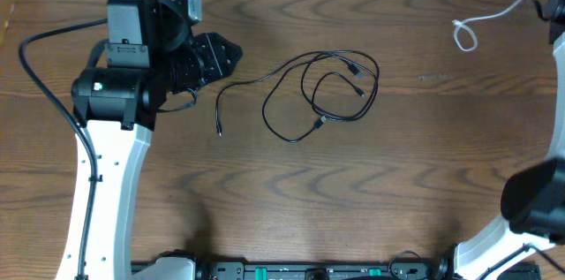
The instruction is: Untangle cables
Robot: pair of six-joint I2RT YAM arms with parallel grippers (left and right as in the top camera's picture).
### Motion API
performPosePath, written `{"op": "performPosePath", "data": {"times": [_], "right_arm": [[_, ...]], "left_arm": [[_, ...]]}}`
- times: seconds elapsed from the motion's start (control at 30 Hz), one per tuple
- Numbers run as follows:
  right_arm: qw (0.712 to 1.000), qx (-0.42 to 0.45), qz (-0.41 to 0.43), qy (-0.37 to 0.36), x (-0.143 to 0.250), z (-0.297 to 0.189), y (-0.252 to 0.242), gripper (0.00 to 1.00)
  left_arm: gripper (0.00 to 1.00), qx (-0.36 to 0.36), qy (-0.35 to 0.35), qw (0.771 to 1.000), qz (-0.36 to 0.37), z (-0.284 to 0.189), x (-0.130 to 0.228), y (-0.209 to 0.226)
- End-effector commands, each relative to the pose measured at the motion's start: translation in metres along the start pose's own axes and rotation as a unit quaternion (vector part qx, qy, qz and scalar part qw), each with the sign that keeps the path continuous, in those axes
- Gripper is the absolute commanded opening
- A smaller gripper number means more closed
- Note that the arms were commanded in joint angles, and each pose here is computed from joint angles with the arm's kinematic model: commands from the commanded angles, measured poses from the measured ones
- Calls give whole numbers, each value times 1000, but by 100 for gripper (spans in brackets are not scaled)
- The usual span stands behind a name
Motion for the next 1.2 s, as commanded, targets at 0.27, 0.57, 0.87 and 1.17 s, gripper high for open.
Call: {"op": "performPosePath", "data": {"times": [0.27,0.57,0.87,1.17], "right_arm": [[992,110,-48,37,81,105,-121,4],[973,130,34,185,154,100,-135,99],[980,-39,71,183,81,7,-46,99],[952,-154,49,262,98,-37,47,93]], "left_arm": [[32,-5,11,1000,10,9,1,-1],[32,-14,32,999,-2,28,1,10],[38,-29,60,997,51,50,10,9],[38,-83,120,983,115,140,42,-1]]}}
Point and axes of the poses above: each gripper's point midway between its finger pads, its own z axis out along the fingers, its own y axis along the line the jaws close on, x = y × z, the point moved 4 cm from there along -z, back along the fingers, and after that the axes turned 3 degrees about z, right-handed, at the moved point
